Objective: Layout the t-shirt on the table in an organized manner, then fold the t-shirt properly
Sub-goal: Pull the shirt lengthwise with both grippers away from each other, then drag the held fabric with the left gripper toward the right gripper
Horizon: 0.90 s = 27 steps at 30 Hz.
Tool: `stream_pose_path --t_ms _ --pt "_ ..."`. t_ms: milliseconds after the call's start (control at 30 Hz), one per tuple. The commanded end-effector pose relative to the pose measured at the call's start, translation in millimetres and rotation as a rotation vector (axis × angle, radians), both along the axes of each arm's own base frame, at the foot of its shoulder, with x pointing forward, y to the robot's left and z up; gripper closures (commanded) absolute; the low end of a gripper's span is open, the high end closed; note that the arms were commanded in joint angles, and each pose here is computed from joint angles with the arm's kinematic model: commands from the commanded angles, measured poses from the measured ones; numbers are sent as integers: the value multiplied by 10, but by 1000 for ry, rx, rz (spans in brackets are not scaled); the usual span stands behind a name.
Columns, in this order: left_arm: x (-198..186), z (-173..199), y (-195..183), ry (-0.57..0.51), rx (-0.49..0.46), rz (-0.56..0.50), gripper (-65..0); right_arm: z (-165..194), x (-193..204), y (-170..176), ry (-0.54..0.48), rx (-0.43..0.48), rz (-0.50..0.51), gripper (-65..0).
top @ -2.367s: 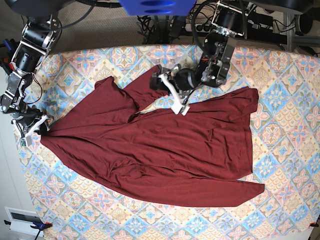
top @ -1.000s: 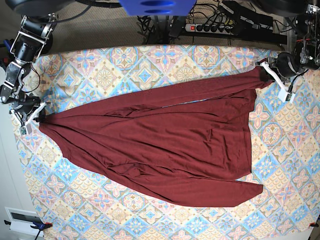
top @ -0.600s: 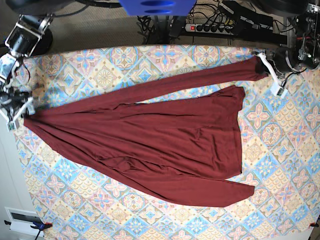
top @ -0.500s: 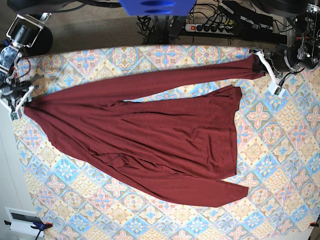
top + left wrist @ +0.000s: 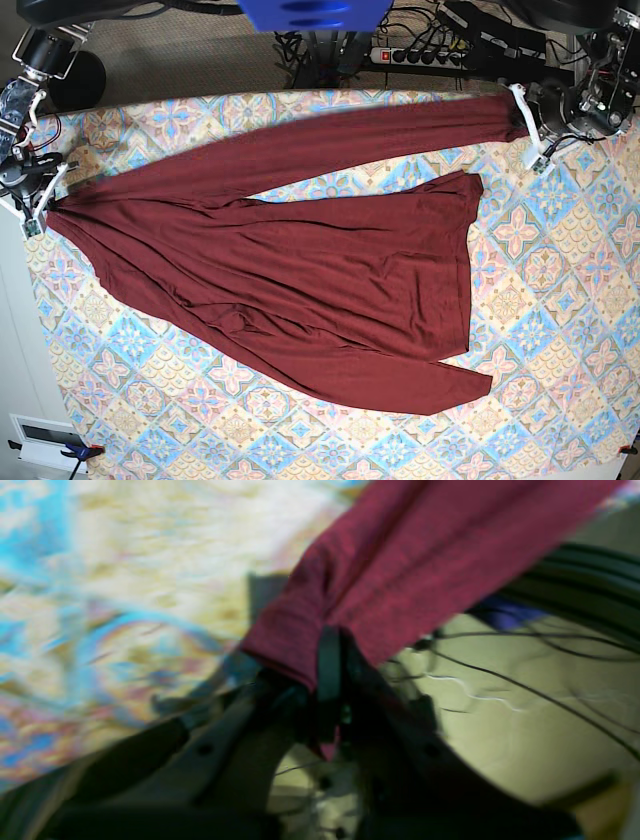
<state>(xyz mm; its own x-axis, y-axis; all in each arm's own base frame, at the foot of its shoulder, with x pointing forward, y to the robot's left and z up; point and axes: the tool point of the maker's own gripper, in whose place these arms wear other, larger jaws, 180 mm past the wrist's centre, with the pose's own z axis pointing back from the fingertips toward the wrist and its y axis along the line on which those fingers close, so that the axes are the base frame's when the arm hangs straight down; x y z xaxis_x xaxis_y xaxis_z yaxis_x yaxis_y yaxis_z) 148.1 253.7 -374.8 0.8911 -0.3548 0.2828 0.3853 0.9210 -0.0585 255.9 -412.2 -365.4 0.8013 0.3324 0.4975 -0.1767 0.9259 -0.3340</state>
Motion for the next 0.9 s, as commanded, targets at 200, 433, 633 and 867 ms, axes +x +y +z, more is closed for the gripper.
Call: stream_pose_path --t_ms 200,433,633,867 --pt "106 67 -8 -41 -10 19 -169 186 92 -97 -41 -36 4 0" --pt "193 133 61 -81 -7 49 -360 199 102 -83 -44 -38 8 -62" --pt "579 421 259 -261 -20 175 -343 263 129 -67 -59 -51 19 -72" --pt "1012 279 178 -332 -158 342 -299 430 280 266 -151 -45 68 -75"
